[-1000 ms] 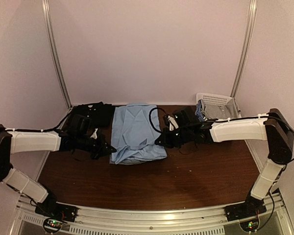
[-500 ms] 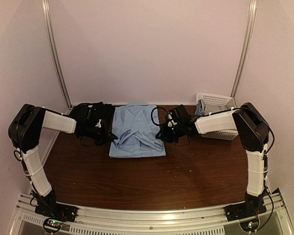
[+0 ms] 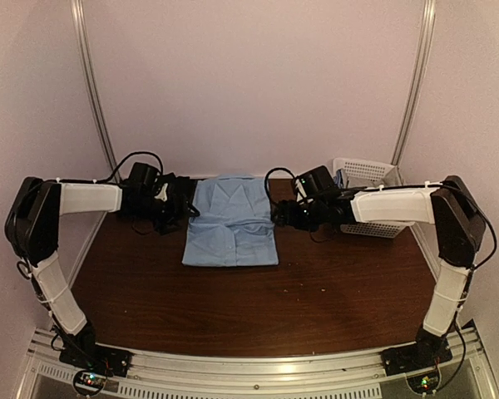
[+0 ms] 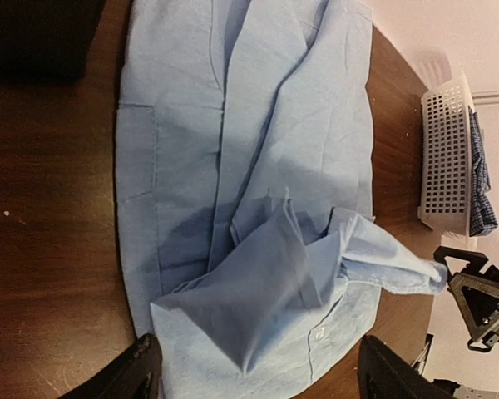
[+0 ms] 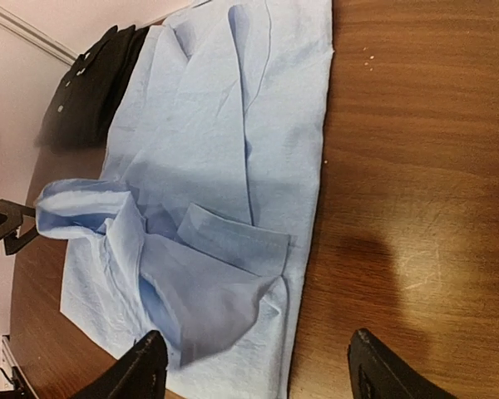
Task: Fold and stack the long sleeve shirts
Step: Fold the rectangle-folded shirt at the center of the board, then move the 2/3-rectangle-folded shirt to the center of the board.
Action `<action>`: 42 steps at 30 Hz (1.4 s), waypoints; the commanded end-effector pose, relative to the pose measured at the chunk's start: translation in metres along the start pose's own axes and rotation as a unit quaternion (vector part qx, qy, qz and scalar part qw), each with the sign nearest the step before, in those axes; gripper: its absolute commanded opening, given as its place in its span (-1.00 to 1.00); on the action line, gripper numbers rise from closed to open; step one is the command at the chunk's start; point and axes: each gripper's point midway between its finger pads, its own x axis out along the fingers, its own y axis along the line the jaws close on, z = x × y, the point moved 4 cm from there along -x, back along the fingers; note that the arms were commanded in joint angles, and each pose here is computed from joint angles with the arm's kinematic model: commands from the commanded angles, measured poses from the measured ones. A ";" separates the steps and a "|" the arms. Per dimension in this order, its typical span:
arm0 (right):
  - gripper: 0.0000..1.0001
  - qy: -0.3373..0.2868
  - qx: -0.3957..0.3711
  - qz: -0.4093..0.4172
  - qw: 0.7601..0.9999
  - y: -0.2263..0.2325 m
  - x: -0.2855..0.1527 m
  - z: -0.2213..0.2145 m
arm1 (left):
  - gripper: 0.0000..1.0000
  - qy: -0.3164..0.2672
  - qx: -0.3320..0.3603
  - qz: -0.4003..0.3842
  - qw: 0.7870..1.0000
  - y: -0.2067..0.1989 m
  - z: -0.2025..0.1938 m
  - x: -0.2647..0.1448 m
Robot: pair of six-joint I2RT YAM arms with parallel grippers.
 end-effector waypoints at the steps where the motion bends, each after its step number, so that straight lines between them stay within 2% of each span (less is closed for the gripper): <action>1: 0.55 -0.022 -0.068 -0.042 0.997 0.004 -0.023 -0.005 | 0.69 -0.051 0.057 0.022 0.997 -0.013 0.019 -0.028; 4: 0.55 -0.019 -0.107 -0.048 0.993 0.020 -0.026 -0.016 | 0.68 -0.067 0.072 0.033 0.995 -0.018 0.020 -0.043; 6: 0.49 -0.010 -0.127 -0.036 0.991 0.033 -0.021 -0.024 | 0.58 -0.073 0.079 0.044 0.993 -0.019 0.017 -0.049; 8: 0.39 0.004 -0.143 -0.028 0.989 0.045 -0.012 -0.032 | 0.34 -0.070 0.087 0.054 0.992 -0.019 0.009 -0.050; 10: 0.27 0.018 -0.155 -0.023 0.988 0.053 0.001 -0.037 | -0.03 -0.055 0.089 0.053 0.993 -0.019 -0.003 -0.044; 12: 0.15 0.027 -0.160 -0.016 0.987 0.060 0.014 -0.036 | -0.25 -0.038 0.092 0.056 0.993 -0.017 -0.014 -0.034; 14: 0.04 0.032 -0.165 -0.011 0.986 0.066 0.027 -0.032 | -0.44 -0.022 0.091 0.048 0.994 -0.015 -0.021 -0.022; 16: -0.04 0.037 -0.170 -0.007 0.985 0.073 0.040 -0.028 | -0.55 -0.008 0.092 0.040 0.995 -0.015 -0.027 -0.009; 19: -0.12 0.048 -0.173 -0.002 0.984 0.080 0.060 -0.024 | -0.62 0.010 0.084 0.032 0.996 -0.011 -0.033 0.009; 24: -0.13 0.073 -0.169 0.015 0.983 0.088 0.087 -0.028 | -0.69 0.030 0.060 0.059 0.996 0.014 -0.045 0.032; 29: -0.07 0.100 -0.177 -0.032 0.979 0.066 0.098 -0.055 | -0.71 0.054 0.051 0.076 0.994 0.033 -0.067 0.038; 36: -0.03 0.146 -0.184 -0.066 0.970 0.043 0.083 -0.115 | -0.71 0.101 0.062 0.091 0.989 0.037 -0.116 0.033; 42: -0.02 0.165 -0.148 -0.051 0.974 0.040 0.044 -0.157 | -0.71 0.132 0.066 0.107 0.983 0.040 -0.161 0.007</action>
